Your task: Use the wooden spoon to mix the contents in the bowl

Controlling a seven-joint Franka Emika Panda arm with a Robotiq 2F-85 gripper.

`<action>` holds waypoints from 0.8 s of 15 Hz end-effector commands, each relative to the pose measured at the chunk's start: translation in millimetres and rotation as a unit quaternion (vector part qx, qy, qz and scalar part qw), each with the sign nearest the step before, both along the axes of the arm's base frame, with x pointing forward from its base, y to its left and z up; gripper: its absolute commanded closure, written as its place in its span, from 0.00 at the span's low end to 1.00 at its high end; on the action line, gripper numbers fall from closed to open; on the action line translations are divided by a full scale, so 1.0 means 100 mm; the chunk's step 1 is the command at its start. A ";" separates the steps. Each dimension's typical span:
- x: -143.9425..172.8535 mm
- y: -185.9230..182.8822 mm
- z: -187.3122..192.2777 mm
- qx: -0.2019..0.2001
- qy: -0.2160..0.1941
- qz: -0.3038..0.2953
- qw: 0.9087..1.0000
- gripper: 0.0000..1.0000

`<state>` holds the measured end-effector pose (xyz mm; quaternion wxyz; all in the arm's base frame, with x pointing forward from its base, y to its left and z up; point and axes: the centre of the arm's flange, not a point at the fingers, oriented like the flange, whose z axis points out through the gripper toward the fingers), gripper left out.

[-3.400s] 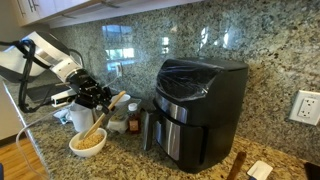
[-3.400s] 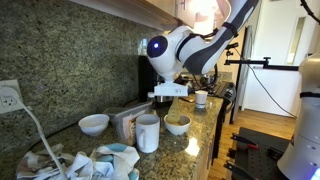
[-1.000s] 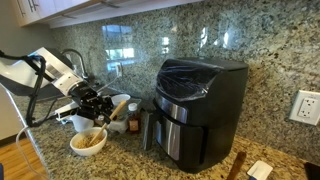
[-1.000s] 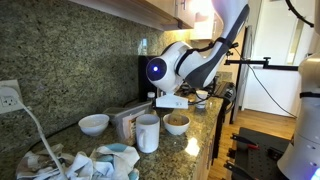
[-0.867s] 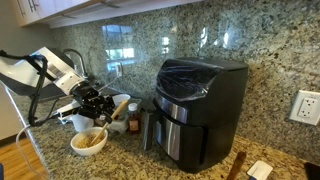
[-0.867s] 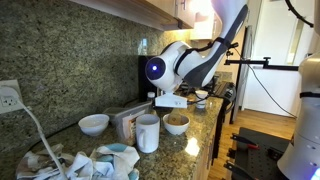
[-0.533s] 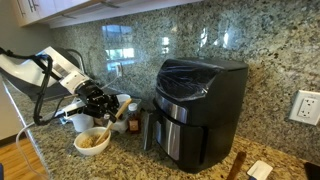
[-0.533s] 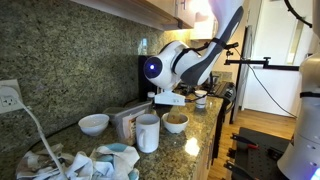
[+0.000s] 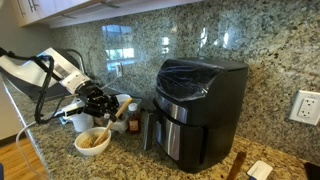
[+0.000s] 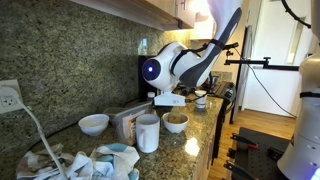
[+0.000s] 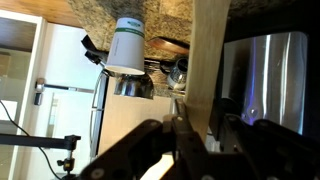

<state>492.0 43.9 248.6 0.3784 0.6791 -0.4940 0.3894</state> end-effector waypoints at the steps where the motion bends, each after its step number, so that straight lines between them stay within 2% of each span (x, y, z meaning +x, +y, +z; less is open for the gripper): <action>1: 0.09 0.08 0.01 0.017 0.019 0.019 0.999 0.93; 5: 0.18 0.12 0.07 0.019 0.007 0.021 1.000 0.93; 12: 0.16 0.08 0.08 -0.031 0.014 0.025 0.999 0.93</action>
